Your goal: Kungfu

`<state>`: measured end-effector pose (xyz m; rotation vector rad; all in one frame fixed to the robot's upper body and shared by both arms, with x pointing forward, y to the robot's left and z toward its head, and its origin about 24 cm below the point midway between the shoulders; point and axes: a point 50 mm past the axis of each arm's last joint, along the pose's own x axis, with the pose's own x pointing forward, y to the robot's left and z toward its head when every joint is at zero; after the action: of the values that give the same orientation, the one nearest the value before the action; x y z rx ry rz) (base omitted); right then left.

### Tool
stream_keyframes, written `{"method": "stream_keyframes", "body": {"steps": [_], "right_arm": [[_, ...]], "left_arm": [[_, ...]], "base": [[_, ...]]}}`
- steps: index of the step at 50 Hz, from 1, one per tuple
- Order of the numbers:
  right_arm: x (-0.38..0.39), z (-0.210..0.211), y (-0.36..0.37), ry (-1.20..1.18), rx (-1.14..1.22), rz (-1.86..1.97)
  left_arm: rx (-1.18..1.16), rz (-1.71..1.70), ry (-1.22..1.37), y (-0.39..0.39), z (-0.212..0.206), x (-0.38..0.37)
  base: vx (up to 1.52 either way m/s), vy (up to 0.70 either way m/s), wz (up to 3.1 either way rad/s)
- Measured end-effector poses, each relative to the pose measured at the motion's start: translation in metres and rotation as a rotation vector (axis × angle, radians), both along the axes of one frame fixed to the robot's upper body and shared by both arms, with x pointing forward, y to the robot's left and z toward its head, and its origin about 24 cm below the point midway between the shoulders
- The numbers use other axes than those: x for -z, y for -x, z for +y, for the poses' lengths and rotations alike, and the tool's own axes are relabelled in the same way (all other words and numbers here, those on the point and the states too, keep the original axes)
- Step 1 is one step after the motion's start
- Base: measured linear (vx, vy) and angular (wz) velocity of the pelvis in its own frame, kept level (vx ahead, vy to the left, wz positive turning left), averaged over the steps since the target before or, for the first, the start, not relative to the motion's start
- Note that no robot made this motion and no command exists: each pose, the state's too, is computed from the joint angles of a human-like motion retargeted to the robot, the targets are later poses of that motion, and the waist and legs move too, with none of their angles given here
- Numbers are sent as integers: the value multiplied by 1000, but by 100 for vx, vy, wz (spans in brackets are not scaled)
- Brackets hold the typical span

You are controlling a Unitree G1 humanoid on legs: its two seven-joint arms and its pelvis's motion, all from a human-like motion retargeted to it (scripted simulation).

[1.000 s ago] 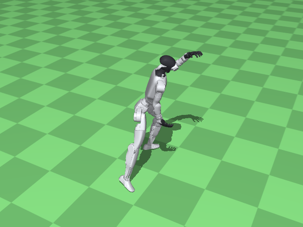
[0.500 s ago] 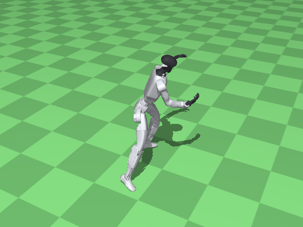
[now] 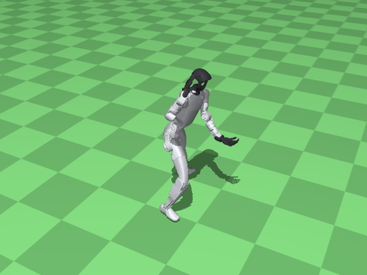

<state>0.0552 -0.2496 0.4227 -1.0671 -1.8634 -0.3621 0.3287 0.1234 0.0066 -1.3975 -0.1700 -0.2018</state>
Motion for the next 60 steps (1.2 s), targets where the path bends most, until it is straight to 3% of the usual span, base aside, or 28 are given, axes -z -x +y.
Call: {"method": "stream_keyframes", "body": {"steps": [8, 18, 25, 33, 39, 43, 47, 50, 54, 57, 60], "right_arm": [[6, 4, -8, -17, 176, -56], [13, -9, -24, -74, 250, 33], [32, -34, -39, -164, 366, 245], [111, -105, -95, -446, 378, 817], [279, -159, -132, -998, 282, 1313], [412, -121, -121, -1446, 37, 1584], [473, -3, -166, -1688, -455, 1673], [396, 66, -256, -1514, -974, 1524], [172, 87, -296, -863, -1546, 977], [46, 103, -247, -313, -1721, 704], [-8, 112, -204, 13, -1676, 609]], "left_arm": [[78, -168, -92, -26, -15, -48], [41, -126, -290, -21, 16, -40], [87, 34, -574, -3, 54, -5], [262, 465, -1107, 68, 124, 67], [550, 836, -1543, 156, 174, 110], [776, 1008, -1791, 208, 176, 134], [1171, 1192, -1741, 278, 162, 159], [1482, 1414, -1554, 350, 170, 157], [1864, 1694, -1226, 438, 168, 133], [2081, 1799, -858, 505, 143, 108], [2145, 1748, -536, 557, 95, 89]], "base": [[18, 18, -27], [17, 9, -15], [25, 11, -12], [39, 42, -2], [30, 49, 78], [6, 28, 176], [17, -25, 360], [23, -47, 314], [-4, -48, 138], [9, -21, 81], [20, -18, 47]]}}
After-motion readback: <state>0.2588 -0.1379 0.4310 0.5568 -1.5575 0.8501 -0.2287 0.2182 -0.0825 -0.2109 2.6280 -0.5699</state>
